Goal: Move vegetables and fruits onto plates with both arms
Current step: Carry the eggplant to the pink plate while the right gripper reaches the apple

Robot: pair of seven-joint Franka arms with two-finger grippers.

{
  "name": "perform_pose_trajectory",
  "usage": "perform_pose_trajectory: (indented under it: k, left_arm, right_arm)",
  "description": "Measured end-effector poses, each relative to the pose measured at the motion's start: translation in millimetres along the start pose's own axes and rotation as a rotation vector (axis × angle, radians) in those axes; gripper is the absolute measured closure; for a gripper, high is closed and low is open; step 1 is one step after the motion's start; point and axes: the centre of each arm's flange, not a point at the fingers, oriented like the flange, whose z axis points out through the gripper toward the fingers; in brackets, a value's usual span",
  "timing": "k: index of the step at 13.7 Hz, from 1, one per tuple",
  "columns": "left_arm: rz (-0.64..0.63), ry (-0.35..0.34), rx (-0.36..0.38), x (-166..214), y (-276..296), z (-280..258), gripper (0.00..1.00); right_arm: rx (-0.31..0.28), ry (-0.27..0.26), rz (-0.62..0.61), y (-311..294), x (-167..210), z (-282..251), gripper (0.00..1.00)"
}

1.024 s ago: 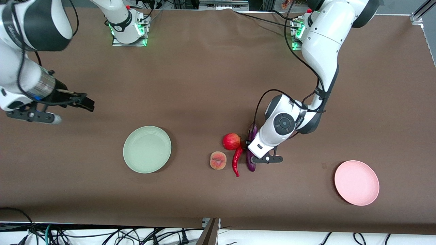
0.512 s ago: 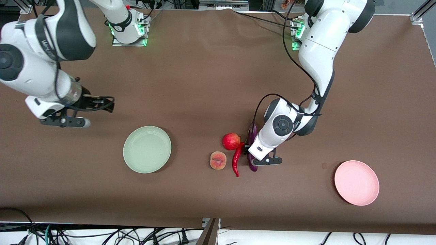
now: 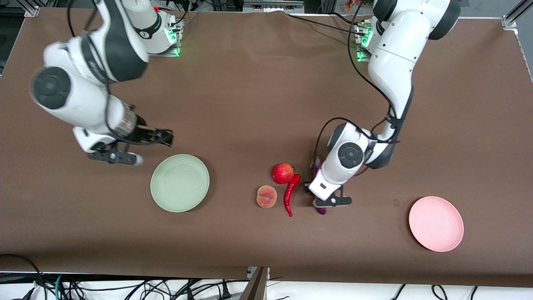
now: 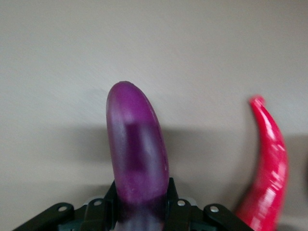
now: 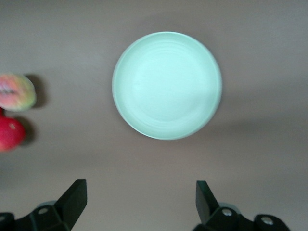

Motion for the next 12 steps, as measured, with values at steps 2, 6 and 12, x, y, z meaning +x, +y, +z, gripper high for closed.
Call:
perform_pose_trajectory:
  k: [2,6,12]
  left_arm:
    - [0.031,0.014,0.048,29.1,-45.7,-26.7,0.6]
    - [0.134,0.021,0.091,80.4,-193.4,-53.2,0.6]
    - [0.127,0.039,0.121,97.0,-312.1,-57.1,0.6]
  right_arm:
    - [0.047,0.04,0.11,-53.9,-4.9,40.2,0.0]
    - [0.181,0.101,0.34,-152.9,-32.0,123.8,0.0]
    - [0.283,0.122,0.597,-250.8,-83.1,210.9,0.0]
